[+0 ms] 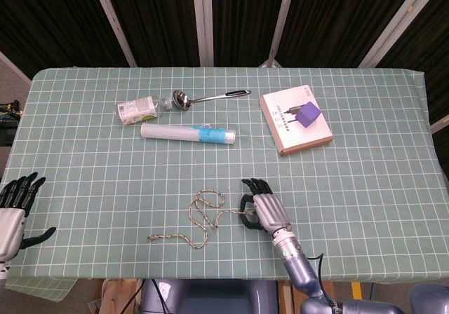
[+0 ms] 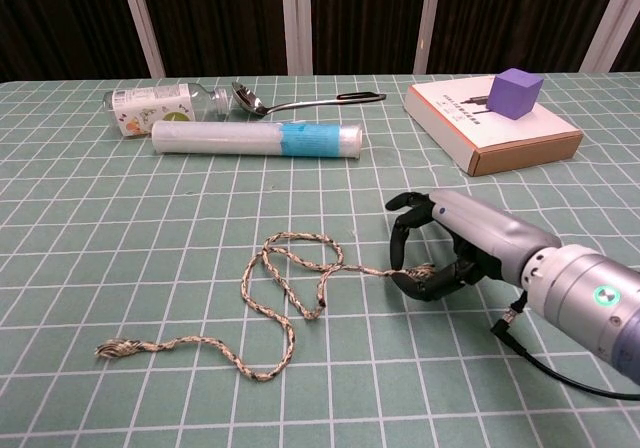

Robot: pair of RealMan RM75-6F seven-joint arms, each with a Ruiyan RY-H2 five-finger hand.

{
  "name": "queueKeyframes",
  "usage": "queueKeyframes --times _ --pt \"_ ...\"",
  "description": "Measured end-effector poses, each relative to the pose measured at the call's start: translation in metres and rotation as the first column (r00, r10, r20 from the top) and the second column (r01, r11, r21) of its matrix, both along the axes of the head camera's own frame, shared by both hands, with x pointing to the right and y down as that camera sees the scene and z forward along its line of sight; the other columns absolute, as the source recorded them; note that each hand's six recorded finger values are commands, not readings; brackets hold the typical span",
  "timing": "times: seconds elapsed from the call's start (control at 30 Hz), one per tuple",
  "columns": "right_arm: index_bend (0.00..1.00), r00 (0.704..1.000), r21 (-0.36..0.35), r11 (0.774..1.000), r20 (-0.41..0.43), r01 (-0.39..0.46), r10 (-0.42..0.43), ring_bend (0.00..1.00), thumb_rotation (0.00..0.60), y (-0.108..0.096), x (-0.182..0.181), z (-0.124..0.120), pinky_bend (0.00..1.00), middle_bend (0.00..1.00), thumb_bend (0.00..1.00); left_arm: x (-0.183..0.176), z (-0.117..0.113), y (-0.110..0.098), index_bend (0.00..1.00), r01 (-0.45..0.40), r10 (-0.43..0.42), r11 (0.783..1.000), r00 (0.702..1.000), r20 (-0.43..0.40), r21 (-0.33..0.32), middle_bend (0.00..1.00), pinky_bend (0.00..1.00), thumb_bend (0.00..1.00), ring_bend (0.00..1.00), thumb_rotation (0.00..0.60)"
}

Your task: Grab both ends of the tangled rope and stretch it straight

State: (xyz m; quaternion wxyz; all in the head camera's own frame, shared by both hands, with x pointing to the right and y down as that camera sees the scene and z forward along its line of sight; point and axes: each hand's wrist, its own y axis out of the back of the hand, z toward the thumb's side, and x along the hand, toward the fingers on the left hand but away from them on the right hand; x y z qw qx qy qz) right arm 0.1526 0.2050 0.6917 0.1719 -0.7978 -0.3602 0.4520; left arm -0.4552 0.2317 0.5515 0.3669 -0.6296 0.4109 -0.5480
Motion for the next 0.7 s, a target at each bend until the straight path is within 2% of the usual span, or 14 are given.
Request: queueKeyframes --times 0.23,0.33,0.47,0.7 --pt "0.61 1.0 0.003 1.0 -0.017 -0.012 0.012 0.0 0.6 -0.008 0.015 -0.009 0.0 0.13 0.46 0.035 0.007 -0.004 0.22 -0.063 0.061 0.997 0.997 -0.046 -0.049 0.0 0.0 0.16 0.0 0.6" --pt "0.61 1.0 0.003 1.0 -0.016 -0.013 0.013 0.0 0.6 -0.009 0.017 -0.013 0.0 0.13 0.46 0.059 0.014 -0.007 0.28 -0.101 0.095 0.991 0.993 -0.072 -0.084 0.04 0.0 0.21 0.0 0.6" --pt "0.62 1.0 0.011 1.0 -0.013 -0.016 0.016 0.0 0.6 -0.012 0.017 -0.02 0.0 0.13 0.46 0.095 0.028 -0.008 0.34 -0.148 0.13 0.977 0.984 -0.125 -0.15 0.09 0.0 0.26 0.0 0.6" --pt "0.62 1.0 0.019 1.0 -0.024 -0.019 0.019 0.0 0.6 -0.014 0.021 -0.027 0.0 0.13 0.46 0.136 0.052 -0.003 0.42 -0.185 0.155 0.956 0.977 -0.144 -0.229 0.1 0.0 0.32 0.0 0.6"
